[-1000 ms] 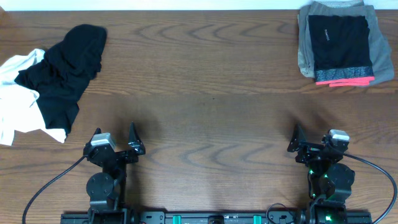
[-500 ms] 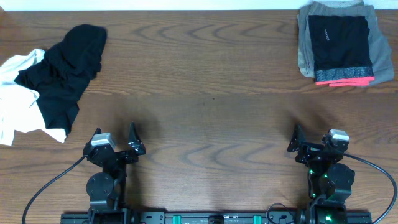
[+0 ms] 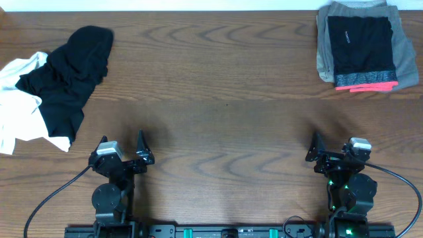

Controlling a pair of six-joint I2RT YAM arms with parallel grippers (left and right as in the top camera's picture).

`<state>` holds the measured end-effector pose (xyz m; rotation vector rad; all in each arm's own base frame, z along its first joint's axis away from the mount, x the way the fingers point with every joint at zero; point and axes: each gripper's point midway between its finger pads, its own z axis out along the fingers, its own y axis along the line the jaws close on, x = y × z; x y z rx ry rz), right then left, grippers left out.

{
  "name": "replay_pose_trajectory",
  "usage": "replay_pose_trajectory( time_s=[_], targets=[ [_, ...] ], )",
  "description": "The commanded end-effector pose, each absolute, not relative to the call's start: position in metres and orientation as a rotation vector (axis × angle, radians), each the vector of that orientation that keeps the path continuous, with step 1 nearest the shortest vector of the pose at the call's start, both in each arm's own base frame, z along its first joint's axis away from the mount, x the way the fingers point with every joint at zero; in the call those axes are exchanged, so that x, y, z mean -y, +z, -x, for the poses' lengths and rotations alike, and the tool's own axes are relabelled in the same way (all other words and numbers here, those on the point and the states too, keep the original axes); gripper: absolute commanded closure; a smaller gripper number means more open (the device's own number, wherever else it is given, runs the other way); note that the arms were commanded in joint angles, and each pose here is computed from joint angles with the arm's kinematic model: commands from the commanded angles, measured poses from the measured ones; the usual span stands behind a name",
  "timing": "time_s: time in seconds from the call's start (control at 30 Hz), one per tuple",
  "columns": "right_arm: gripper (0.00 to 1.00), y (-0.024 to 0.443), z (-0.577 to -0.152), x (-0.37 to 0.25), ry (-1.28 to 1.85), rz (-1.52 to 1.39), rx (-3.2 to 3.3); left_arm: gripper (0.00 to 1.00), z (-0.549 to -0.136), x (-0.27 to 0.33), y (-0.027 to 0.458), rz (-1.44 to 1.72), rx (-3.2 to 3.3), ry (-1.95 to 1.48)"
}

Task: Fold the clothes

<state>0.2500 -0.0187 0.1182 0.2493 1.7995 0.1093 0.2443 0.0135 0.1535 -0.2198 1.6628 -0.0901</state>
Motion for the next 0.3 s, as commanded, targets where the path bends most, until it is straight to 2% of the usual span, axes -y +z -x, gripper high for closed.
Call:
replay_pose_trajectory(
  time_s=[0.0,0.27],
  targets=[
    [0.01,0.1181,-0.2496,0.0195,0.109,-0.260,-1.797,0.02,-0.2435,-0.0140,0.1342,0.219,-1.723,-0.073],
    [0.01,0.1182,-0.2496,0.0197,0.108,-0.261,-1.796,0.02,-0.2436,-0.0140,0.1328,0.220,-1.729,-0.073]
  ],
)
